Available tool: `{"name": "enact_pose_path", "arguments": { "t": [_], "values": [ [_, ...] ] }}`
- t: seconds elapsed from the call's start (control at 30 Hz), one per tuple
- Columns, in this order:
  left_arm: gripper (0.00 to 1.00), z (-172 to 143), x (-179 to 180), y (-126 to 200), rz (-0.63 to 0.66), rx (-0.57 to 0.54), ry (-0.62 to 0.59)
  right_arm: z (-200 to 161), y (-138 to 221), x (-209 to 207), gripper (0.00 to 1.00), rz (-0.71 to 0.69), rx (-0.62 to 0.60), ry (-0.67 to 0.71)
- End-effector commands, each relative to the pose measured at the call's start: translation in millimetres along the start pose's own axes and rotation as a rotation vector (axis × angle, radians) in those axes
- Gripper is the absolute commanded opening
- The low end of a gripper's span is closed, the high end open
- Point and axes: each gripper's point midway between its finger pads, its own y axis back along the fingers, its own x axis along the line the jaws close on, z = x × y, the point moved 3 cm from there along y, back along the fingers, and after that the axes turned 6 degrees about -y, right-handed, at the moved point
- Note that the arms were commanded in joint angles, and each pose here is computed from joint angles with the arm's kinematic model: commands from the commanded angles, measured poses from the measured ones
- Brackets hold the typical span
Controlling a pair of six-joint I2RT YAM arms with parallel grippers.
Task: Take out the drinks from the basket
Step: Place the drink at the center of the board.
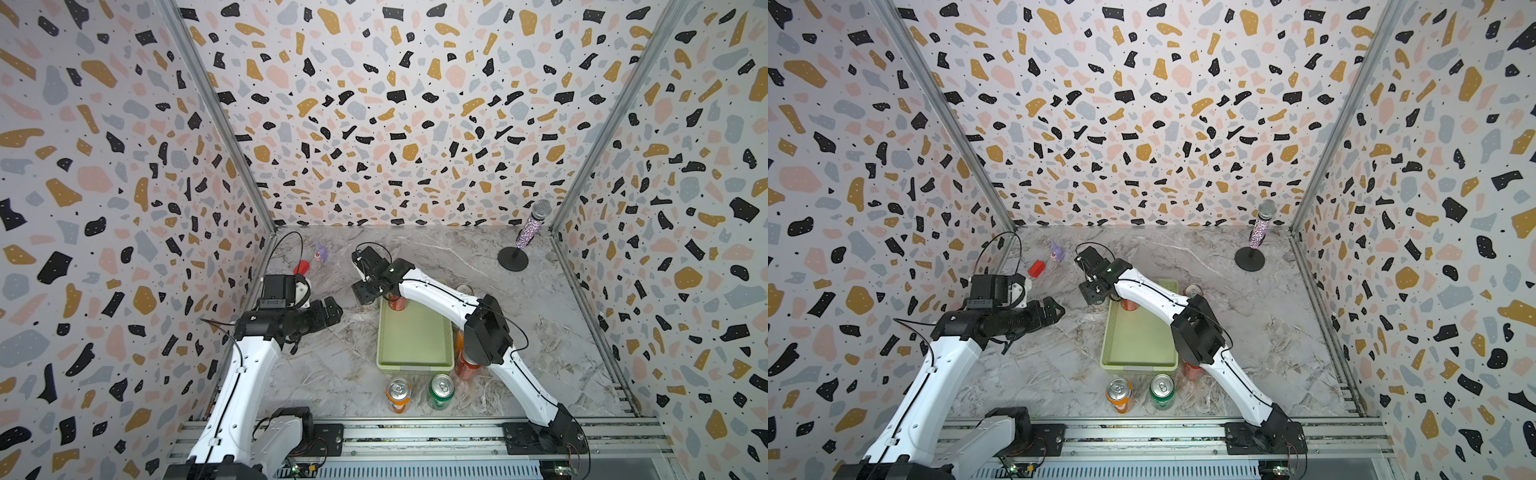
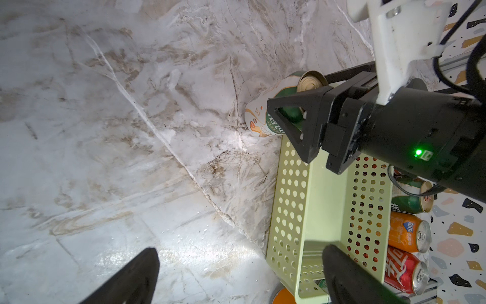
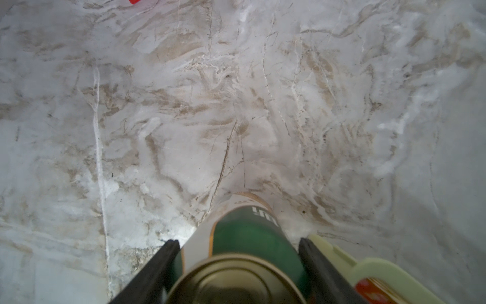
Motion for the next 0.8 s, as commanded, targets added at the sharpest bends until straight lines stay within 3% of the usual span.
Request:
{"name": "enact_pose_path", "arguments": {
  "t": [0.0, 0.43, 0.77],
  "values": [
    [1.0, 3, -2, 3, -0.016, -0.034, -0.007, 33, 44, 4, 0.73, 0.0, -0.112, 0.015],
    [1.0, 3, -1, 3, -0.008, -0.037, -0.007, 57, 100, 2, 0.83, -0.008, -0.209, 0.017],
    [1.0, 2, -1, -1, -0.015, -0.022, -0.004, 37, 145, -53, 0.83, -0.145, -0.207, -0.039]
  ]
}}
